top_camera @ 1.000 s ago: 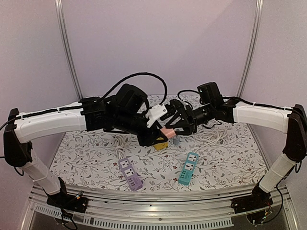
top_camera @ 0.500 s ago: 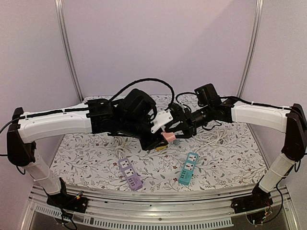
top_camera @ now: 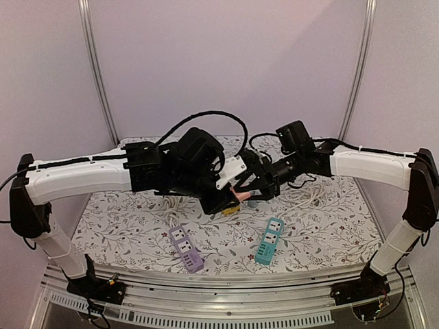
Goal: Insert the plug
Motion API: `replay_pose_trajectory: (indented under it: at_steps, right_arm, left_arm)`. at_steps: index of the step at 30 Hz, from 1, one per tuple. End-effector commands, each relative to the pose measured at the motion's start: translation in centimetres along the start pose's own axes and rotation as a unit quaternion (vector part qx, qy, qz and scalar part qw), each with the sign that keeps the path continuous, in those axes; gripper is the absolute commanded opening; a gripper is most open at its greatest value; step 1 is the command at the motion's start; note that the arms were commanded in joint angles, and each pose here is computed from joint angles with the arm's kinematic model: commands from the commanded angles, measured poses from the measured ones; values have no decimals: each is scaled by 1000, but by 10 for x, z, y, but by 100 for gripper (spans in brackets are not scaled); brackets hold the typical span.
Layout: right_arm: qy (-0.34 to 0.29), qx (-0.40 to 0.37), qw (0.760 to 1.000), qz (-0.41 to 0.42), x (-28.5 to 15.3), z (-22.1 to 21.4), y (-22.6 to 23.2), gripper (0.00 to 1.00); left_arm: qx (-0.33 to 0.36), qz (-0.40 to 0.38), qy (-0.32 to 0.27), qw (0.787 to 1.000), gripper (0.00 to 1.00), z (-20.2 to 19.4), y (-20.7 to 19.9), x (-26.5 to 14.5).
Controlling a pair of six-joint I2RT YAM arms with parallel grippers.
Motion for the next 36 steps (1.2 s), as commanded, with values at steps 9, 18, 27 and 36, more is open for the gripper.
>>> replay_pose_trajectory:
  at_steps: [9,18,27,36]
  right_arm:
    - [-10,-21,999,-21,2,0,5,34]
    - [-25,-17,999,-40,-1,-3,4,1]
    - [-111,19,972,-207,-34,6,-17,0]
    - [-139,117,903,-390,-75,-24,-66,1]
  left_arm:
    - [1,-12,-6,1000,4,-2,-11,-7]
    - [7,-25,-25,999,75,-2,-24,-16]
    - [-61,51,-95,992,99,-1,7,-53]
    - [-245,215,-169,930,99,-41,79,-98]
Point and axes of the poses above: each gripper's point midway between its finger pads, its own x axis out along the fingers, its own y axis along the line the jaws close on, z = x × y, the point moved 2 cm from there along -x, back along the fingers, and after that the axes turned 9 degrees about -x, right-handed, at the moved point
